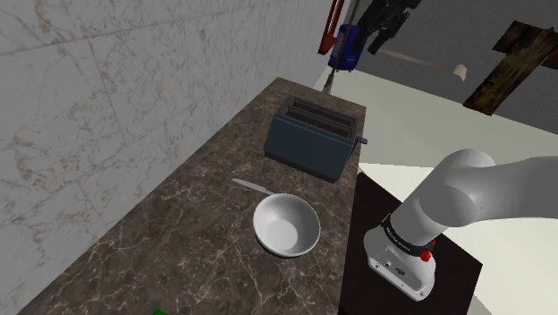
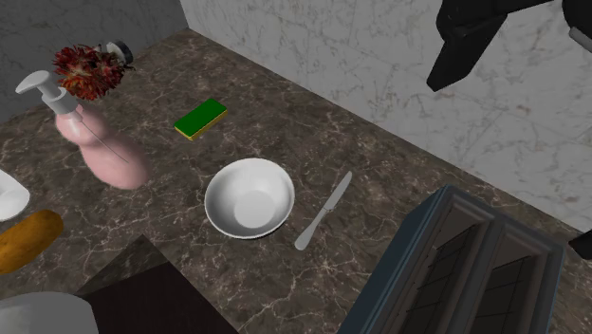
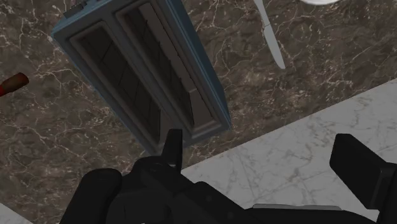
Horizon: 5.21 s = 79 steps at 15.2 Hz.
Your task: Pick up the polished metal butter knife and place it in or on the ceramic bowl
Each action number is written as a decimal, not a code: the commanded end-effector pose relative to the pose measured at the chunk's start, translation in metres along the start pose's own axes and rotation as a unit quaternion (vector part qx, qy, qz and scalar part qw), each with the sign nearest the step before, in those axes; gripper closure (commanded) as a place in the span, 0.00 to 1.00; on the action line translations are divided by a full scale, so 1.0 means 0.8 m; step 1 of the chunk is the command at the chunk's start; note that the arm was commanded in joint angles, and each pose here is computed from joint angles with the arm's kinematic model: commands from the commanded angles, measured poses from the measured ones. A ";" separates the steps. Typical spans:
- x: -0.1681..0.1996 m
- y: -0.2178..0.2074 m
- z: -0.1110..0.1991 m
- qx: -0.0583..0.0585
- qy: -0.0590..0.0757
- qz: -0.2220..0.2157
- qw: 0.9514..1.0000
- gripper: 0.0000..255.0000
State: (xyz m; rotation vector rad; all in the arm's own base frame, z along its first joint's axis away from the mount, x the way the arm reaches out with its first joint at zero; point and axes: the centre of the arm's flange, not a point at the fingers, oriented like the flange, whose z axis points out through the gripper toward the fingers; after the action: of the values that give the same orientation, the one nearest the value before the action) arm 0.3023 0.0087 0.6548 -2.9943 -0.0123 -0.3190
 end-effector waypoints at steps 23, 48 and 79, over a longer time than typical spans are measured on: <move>0.030 -0.120 0.348 -0.018 -0.080 -0.169 0.982 0.00; -0.007 -0.176 0.596 -0.029 -0.124 -0.263 0.956 0.00; 0.018 -0.192 0.481 -0.029 -0.124 -0.263 0.956 1.00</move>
State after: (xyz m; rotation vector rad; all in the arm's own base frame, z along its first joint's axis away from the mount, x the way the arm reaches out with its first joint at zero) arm 0.3931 0.2109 0.2982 -3.0140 -0.8464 0.0153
